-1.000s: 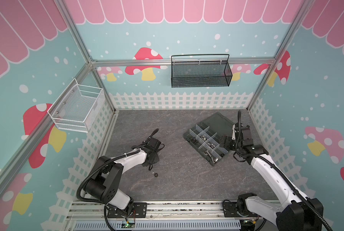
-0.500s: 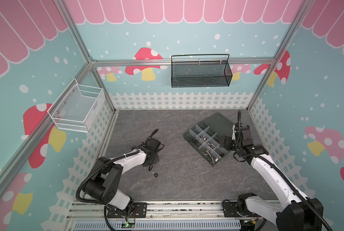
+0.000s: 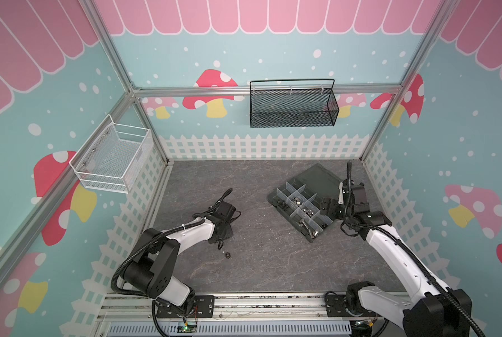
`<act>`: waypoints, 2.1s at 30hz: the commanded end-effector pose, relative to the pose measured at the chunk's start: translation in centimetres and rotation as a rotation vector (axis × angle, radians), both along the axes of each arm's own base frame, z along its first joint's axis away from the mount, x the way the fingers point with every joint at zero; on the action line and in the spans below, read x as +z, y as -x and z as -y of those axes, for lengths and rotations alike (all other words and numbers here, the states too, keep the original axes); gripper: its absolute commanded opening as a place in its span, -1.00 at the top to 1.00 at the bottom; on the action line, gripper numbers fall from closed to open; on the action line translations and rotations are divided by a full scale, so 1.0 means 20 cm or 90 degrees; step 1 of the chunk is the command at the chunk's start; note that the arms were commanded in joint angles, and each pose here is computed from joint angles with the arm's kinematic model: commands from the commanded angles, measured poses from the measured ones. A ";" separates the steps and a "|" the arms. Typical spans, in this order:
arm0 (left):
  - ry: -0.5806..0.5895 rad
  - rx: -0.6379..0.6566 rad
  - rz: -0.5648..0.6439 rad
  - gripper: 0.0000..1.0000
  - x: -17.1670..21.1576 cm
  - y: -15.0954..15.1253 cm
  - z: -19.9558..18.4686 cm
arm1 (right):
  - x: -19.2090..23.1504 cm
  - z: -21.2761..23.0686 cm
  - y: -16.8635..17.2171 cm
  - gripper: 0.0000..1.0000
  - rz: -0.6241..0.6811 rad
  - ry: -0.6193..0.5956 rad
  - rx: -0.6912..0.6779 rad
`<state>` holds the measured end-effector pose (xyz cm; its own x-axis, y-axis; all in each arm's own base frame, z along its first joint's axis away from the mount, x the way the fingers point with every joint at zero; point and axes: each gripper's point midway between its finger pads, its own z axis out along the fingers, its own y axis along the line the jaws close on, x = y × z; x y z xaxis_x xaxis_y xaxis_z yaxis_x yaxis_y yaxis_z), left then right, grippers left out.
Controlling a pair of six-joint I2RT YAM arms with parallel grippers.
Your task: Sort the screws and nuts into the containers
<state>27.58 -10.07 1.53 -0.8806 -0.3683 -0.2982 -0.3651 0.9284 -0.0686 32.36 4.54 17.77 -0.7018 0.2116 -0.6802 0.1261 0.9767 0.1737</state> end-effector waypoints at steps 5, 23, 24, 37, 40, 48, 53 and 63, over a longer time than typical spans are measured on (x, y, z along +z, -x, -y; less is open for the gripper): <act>-0.035 0.008 -0.134 0.32 -0.13 0.24 -0.06 | -0.03 0.01 0.00 -0.95 -0.008 0.000 -0.009; -0.061 -0.003 -0.139 0.46 -0.16 0.20 -0.08 | -0.06 0.03 0.03 -0.95 -0.020 0.010 -0.015; -0.061 -0.003 -0.141 0.47 -0.16 0.20 -0.08 | -0.07 0.03 0.03 -0.95 -0.021 0.009 -0.015; -0.050 -0.042 -0.061 0.62 -0.02 0.12 -0.02 | -0.06 0.02 0.03 -0.95 -0.019 0.005 -0.015; -0.046 -0.068 -0.013 0.63 0.08 0.07 0.04 | -0.04 0.02 0.03 -0.95 -0.014 0.003 -0.016; 0.007 -0.200 0.140 0.63 0.37 -0.10 0.43 | 0.05 0.04 0.04 -0.95 0.020 -0.004 -0.027; 0.049 -0.323 0.215 0.64 0.49 -0.17 0.83 | 0.22 0.11 0.08 -0.96 0.080 0.013 -0.064; 0.158 -0.509 0.279 0.65 0.59 -0.21 1.57 | 0.57 0.24 0.24 -0.95 0.236 0.016 -0.133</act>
<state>31.38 -37.92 11.64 -0.7748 0.1706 -0.6087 0.3847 0.8914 -0.2398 28.44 1.13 27.19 -0.4242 0.2794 -0.8614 0.2007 0.9566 0.2114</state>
